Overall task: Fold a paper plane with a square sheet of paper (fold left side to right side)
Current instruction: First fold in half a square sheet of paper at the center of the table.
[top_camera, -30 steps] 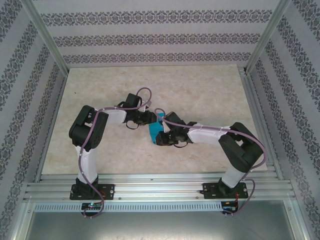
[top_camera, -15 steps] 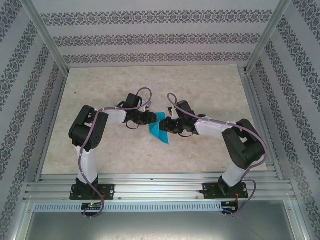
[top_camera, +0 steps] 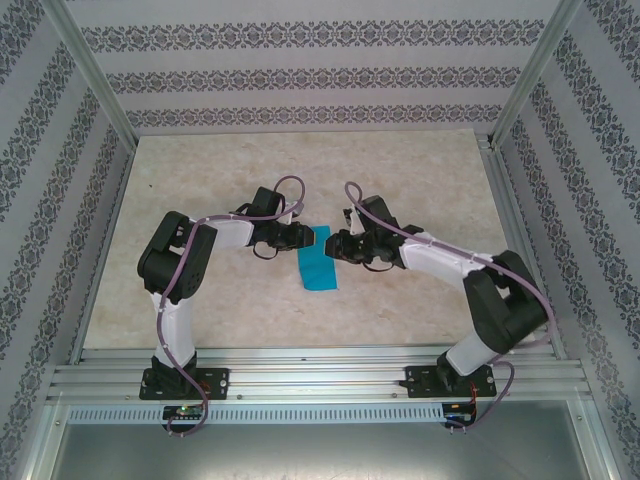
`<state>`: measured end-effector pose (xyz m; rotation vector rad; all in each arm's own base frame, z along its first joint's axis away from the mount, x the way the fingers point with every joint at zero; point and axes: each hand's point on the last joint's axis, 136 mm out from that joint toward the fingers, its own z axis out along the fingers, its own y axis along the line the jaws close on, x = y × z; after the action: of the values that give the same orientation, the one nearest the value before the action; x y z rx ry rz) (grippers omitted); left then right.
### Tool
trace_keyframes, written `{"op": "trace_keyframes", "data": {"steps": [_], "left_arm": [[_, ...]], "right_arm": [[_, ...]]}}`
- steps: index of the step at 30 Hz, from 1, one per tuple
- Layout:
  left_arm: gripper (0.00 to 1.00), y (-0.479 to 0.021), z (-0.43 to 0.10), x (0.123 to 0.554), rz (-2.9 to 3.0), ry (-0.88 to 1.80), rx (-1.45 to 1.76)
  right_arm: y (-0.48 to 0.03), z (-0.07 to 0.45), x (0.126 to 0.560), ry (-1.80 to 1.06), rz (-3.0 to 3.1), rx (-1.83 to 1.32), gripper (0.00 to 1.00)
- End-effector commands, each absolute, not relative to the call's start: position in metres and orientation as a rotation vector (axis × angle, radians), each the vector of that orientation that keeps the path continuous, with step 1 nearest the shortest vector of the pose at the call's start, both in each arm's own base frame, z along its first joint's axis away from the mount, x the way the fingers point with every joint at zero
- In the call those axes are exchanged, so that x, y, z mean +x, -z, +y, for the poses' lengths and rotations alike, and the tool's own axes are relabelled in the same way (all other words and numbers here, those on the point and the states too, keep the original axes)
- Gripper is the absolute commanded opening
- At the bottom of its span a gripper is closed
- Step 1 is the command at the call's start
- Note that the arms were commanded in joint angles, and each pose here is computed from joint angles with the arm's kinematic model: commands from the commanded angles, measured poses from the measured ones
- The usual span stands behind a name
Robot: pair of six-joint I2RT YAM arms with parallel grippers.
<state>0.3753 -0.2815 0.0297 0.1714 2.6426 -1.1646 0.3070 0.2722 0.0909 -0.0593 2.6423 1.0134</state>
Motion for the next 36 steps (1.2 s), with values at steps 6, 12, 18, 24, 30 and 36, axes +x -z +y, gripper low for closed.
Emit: {"op": "trace_keyframes", "data": {"steps": [6, 12, 18, 24, 30, 36], "left_arm": [[0.32, 0.017, -0.258, 0.357, 2.804, 0.979, 0.108], [0.32, 0.014, -0.258, 0.358, 2.796, 0.988, 0.111], [0.33, -0.004, -0.259, 0.359, 2.742, 1.000, 0.135], [0.34, -0.020, -0.261, 0.359, 2.707, 1.020, 0.167], [0.35, -0.028, -0.262, 0.360, 2.683, 1.030, 0.177], [0.36, -0.069, -0.267, 0.354, 2.564, 1.116, 0.223]], "right_arm": [[-0.060, 0.292, 0.381, -0.972, 2.650, 0.071, 0.20], [-0.027, 0.293, 0.389, -0.907, 2.727, 0.110, 0.20], [0.010, 0.275, 0.375, -0.763, 2.848, 0.158, 0.19], [0.026, 0.268, 0.366, -0.736, 2.884, 0.191, 0.18], [0.032, 0.262, 0.361, -0.692, 2.915, 0.183, 0.15], [0.037, 0.261, 0.357, -0.666, 2.941, 0.164, 0.14]]}}
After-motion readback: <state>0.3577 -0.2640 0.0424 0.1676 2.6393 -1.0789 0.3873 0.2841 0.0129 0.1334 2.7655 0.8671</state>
